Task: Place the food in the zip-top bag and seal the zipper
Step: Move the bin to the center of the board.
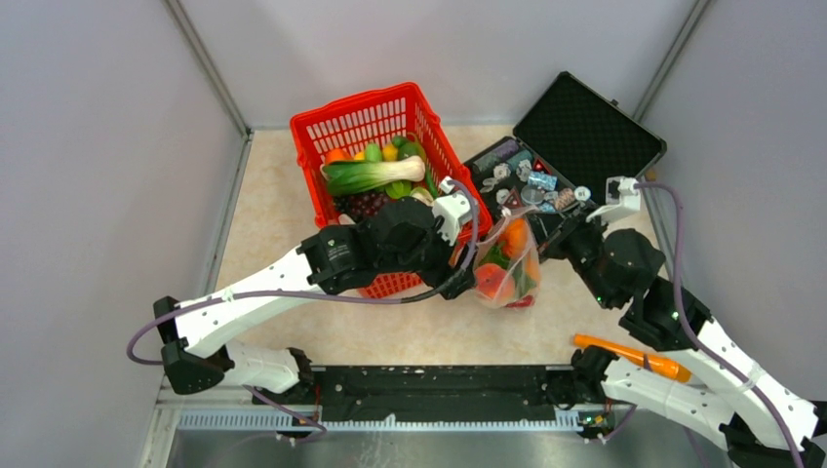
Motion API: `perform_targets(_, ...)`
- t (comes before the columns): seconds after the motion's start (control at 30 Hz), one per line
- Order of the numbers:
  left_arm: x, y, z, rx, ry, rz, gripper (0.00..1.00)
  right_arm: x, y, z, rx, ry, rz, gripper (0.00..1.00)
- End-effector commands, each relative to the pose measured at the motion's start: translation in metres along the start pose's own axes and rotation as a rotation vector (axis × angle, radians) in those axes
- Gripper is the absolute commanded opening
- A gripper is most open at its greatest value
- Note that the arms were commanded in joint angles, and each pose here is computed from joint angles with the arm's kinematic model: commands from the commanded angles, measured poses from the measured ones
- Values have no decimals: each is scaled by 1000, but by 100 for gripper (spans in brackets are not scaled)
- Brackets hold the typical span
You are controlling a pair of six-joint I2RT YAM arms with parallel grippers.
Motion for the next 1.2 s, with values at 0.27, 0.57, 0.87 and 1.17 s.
perform_targets(0.27, 6, -7, -20, 185, -125, -49, 75, 14, 21, 2, -106, 56, -113, 0)
perform_targets(0.57, -4, -47, -15, 82, -347, 109, 82, 33, 23, -23, -77, -94, -127, 0)
perform_targets(0.87, -25, -49, 51, 104, 214, -88, 94, 42, 26, -32, -84, -140, -149, 0)
perform_targets(1.17, -34, -31, 120, 234, 389, -219, 94, 16, 13, -23, -78, -197, -83, 0)
Point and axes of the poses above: each gripper's point midway between its finger pads, its own x axis back along the fingers, its own z axis along the line the jaws close on, y = z × x, the point moved 10 cm from there along x, back along the fingers, and after that the axes turned 15 degrees about x, right-handed, at the moved point
